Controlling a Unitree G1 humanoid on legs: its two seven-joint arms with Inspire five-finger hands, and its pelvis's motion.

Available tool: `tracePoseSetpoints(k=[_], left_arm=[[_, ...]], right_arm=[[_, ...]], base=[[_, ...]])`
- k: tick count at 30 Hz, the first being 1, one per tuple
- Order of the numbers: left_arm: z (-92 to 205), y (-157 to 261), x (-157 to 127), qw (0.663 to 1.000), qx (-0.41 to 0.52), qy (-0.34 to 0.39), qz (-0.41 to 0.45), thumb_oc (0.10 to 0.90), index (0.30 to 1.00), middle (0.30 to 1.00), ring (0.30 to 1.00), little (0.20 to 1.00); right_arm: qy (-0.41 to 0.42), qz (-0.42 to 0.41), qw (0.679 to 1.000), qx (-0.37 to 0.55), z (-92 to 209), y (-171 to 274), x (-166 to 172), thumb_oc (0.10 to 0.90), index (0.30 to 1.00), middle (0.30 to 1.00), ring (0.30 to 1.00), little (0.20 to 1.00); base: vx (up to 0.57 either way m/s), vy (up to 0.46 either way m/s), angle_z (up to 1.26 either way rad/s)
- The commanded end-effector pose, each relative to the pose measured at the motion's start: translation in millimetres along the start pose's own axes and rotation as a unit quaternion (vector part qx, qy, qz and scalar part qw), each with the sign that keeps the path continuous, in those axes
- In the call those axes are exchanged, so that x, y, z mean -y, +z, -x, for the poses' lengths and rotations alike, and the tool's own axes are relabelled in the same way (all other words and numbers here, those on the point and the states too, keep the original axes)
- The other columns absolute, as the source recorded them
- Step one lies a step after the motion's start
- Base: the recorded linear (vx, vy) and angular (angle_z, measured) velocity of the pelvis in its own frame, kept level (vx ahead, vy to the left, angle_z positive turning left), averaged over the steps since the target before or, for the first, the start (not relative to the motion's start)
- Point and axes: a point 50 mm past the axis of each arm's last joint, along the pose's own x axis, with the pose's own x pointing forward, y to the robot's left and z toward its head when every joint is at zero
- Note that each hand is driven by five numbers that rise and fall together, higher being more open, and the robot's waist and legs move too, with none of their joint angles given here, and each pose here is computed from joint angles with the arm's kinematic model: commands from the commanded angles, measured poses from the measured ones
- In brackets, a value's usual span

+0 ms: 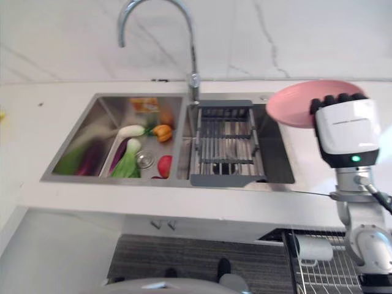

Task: Place the dishes in the dishwasher.

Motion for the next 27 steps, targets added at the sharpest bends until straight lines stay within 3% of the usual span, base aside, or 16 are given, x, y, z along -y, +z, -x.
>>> tracePoseSetpoints(k=[1, 6, 11, 27], left_arm=[[-3, 21, -2, 0.999, 0.027, 0.000, -0.018, 0.800, 0.900, 0.900, 0.900, 0.900], [-4, 27, -3, 0.999, 0.036, 0.005, -0.002, 0.800, 0.900, 0.900, 0.900, 0.900], [-4, 55, -9, 0.996, 0.080, 0.029, 0.027, 0.800, 0.900, 0.900, 0.900, 0.900], [-4, 72, -14, 0.992, 0.105, 0.052, 0.042, 0.800, 0.900, 0.900, 0.900, 0.900]], right_arm=[[-0.114, 0.004, 0.992, -0.057, -23, -34, 38, 0.400, 0.300, 0.300, 0.300, 0.300], [-0.066, 0.011, 0.991, -0.117, 5, -54, 28, 0.400, 0.300, 0.300, 0.300, 0.300], [-0.024, -0.044, 0.982, -0.184, 33, -47, 8, 0.400, 0.300, 0.300, 0.300, 0.300], [0.031, -0.090, 0.966, -0.240, 49, -26, -31, 0.400, 0.300, 0.300, 0.300, 0.300]], base=[[0.00, 0.019, -0.29], [-0.09, 0.020, -0.32], [-0.17, 0.057, -0.55], [-0.04, 0.011, -0.18]])
